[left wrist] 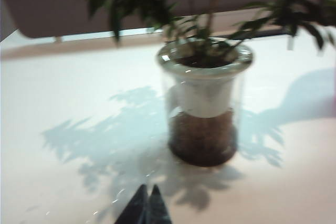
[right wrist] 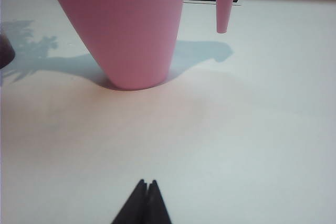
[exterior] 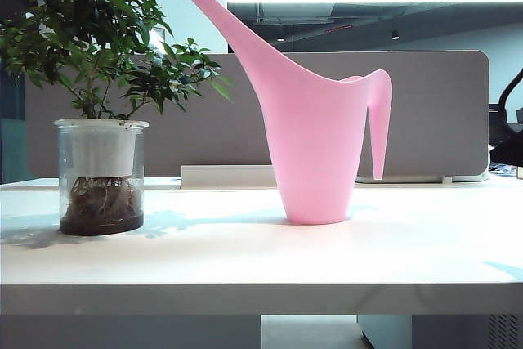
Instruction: Pick up the watering can from the table, water the potted plant, and put the can back.
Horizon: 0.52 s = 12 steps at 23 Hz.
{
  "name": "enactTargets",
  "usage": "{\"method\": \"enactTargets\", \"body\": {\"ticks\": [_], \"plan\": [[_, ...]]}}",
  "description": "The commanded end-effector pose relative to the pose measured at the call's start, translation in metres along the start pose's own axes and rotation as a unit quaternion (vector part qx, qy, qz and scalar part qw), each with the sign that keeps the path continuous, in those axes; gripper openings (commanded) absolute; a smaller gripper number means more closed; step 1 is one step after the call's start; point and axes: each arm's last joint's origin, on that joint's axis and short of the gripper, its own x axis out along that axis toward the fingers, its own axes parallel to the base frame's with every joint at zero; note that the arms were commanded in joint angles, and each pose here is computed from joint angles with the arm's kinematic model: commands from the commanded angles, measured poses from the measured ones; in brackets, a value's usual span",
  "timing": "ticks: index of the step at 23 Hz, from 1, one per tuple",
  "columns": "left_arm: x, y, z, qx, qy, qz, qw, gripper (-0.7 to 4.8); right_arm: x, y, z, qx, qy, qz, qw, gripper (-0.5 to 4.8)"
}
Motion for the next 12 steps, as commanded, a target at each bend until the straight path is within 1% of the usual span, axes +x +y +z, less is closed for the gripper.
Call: {"method": "enactTargets", "body": {"ticks": [1,3,5,8,9,12], "plan": [[-0.002,0.002,-0.005,-0.024,-0.015,0.013,1.000,0.03,-0.001,0.000,-0.001,0.001,-0.004,0.000,1.000,-0.05],[-0.004,0.003,-0.009,-0.022,-0.011,0.025,0.999,0.03,-0.001,0.000,-0.001,0.001,-0.004,0.000,1.000,-0.05],[-0.003,0.004,-0.014,-0.023,0.005,0.044,0.999,0.03,-0.001,0.000,-0.001,0.001,-0.004,0.000,1.000,-0.05],[-0.002,0.004,-0.022,-0.026,0.028,0.042,0.998,0.03,-0.001,0.000,-0.001,0.001,-0.003,0.000,1.000,-0.04],[-0.001,0.003,-0.028,-0.029,0.042,0.040,0.998,0.03,-0.001,0.000,-0.001,0.001,-0.004,0.000,1.000,-0.05],[0.000,0.003,-0.032,-0.031,0.044,0.040,0.998,0.03,-0.001,0.000,-0.001,0.001,-0.004,0.000,1.000,-0.05]]}}
